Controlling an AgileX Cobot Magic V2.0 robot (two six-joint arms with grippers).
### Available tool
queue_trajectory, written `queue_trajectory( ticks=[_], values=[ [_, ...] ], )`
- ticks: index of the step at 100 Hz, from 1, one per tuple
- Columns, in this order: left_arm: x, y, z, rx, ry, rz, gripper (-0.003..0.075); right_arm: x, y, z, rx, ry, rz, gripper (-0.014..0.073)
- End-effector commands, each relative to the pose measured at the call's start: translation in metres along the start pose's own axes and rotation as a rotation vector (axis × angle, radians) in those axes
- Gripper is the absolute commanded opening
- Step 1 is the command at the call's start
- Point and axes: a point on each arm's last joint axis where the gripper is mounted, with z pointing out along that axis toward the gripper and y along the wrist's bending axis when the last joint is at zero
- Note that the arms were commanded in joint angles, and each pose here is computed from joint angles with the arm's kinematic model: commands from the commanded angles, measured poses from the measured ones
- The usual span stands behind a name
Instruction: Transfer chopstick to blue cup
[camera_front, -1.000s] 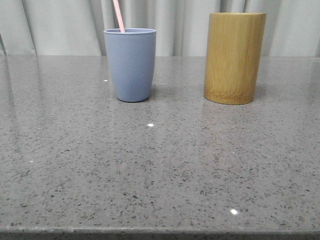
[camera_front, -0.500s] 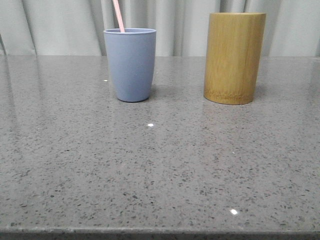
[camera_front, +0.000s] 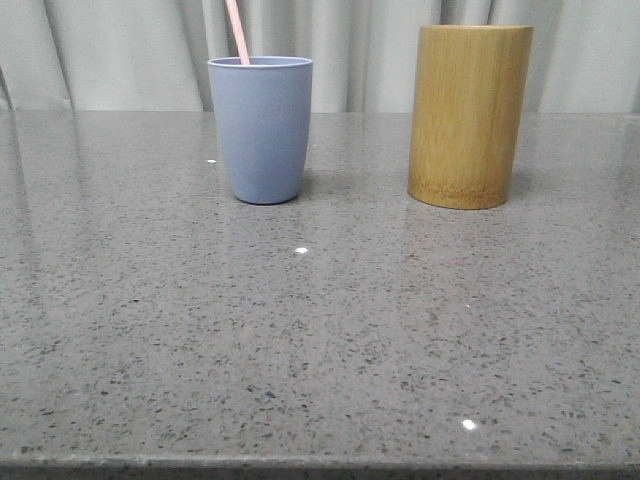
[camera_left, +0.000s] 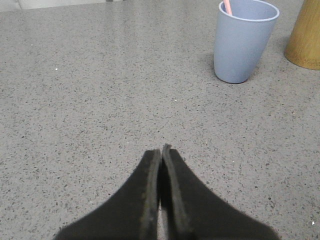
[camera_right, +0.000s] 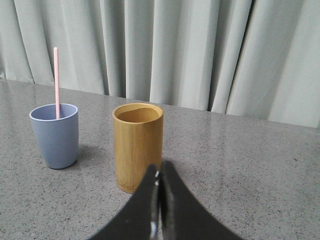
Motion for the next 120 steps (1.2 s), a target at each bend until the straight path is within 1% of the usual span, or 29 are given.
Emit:
queue_trajectory(
  ticks=[1,13,27,35,47,52,58,70,87,103,107,120],
  values=[
    [-0.015,-0.001,-0.003,0.002,-0.097,-0.016,-0.0019,-0.015,0.001,-0.001,0.0,-0.095,-0.024,-0.0069],
    [-0.015,-0.001,-0.003,0.002,-0.097,-0.016,-0.0019,-0.015,0.001,-0.001,0.0,-0.095,-0.024,-0.0069],
    [-0.011,0.003,-0.001,-0.041,-0.108,0.05,-0.0019,-0.015,0.001,-0.001,0.0,-0.095,-0.024,-0.0069],
    [-0.011,0.005,-0.004,-0.06,-0.168,0.039,-0.0019,-0.015,0.001,-0.001,0.0,-0.095,-0.024,-0.0069],
    [-0.003,0.01,-0.003,-0.129,-0.269,0.019,-0.0019,-0.015,0.001,-0.001,0.0,-0.095,-0.024,-0.0069],
    [0.004,0.013,-0.001,-0.157,-0.31,0.004,-0.0019,-0.015,0.001,-0.001,0.0,-0.095,-0.024,-0.0069],
    [0.011,0.015,-0.001,-0.187,-0.369,0.017,-0.0019,-0.015,0.001,-0.001,0.0,-0.095,-0.024,-0.0069],
    [0.029,0.019,0.001,-0.243,-0.43,0.028,-0.0019,-0.015,0.001,-0.001,0.0,-0.095,-0.024,-0.0069],
    [0.058,0.025,0.007,-0.319,-0.447,0.013,-0.0019,-0.015,0.001,-0.001,0.0,-0.095,-0.024,-0.0069],
    [0.078,0.028,0.009,-0.371,-0.509,0.008,-0.0019,-0.015,0.001,-0.001,0.0,-0.095,-0.024,-0.0069],
    [0.082,0.028,0.01,-0.373,-0.461,-0.005,-0.0019,-0.015,0.001,-0.001,0.0,-0.095,-0.024,-0.0069],
    [0.083,0.029,0.011,-0.373,-0.447,-0.008,-0.0019,-0.015,0.001,-0.001,0.001,-0.093,-0.024,-0.0069]
  ],
)
